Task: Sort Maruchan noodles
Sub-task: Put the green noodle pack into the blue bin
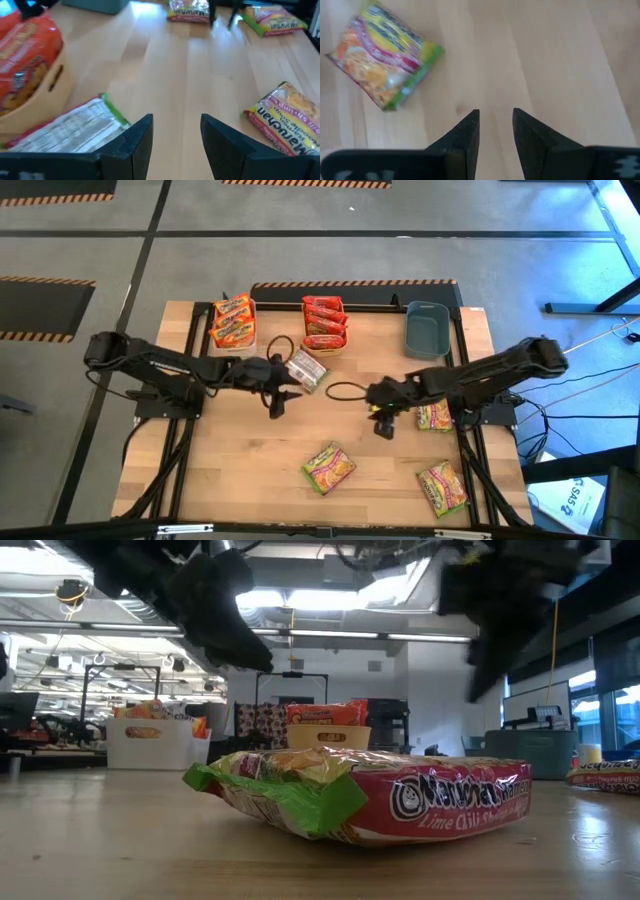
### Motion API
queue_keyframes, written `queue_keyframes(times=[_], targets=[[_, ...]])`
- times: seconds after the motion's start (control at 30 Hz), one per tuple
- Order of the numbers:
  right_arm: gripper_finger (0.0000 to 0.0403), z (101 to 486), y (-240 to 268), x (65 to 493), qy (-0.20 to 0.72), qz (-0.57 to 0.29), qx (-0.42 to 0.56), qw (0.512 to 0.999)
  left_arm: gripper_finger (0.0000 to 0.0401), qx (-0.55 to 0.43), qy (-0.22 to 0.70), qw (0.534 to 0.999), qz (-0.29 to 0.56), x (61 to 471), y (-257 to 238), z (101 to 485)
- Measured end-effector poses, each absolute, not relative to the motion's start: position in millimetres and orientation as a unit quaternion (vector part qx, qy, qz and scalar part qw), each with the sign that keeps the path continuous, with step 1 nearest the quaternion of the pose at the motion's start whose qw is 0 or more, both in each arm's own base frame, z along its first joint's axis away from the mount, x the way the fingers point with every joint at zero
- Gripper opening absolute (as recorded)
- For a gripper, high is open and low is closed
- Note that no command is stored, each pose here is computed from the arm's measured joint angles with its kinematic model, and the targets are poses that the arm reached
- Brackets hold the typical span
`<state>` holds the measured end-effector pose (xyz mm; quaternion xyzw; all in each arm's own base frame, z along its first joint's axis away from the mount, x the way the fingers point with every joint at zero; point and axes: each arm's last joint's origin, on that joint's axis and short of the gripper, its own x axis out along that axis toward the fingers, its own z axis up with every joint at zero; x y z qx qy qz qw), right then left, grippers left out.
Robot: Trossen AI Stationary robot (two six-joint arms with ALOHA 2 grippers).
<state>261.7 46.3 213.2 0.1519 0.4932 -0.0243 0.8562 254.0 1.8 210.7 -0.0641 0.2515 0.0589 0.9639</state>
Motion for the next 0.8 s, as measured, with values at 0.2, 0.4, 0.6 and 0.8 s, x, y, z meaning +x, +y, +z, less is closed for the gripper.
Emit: queue_keyframes(times=[0.2,0.4,0.6,0.8], targets=[[0.0104,221,45,208,0.569,-0.093,0.231,0.784,0.0158,-0.055,0.266,0.961,0.042,269,-11,191],[0.0104,225,40,175,0.643,-0.155,0.237,0.711,0.0158,-0.050,0.272,0.961,0.025,280,-22,173],[0.0104,199,38,163,0.701,-0.142,0.188,0.673,0.0158,-0.047,0.288,0.956,0.023,284,-24,162],[0.0104,168,34,163,0.767,-0.131,0.192,0.598,0.0158,-0.044,0.292,0.955,0.022,285,-25,158]])
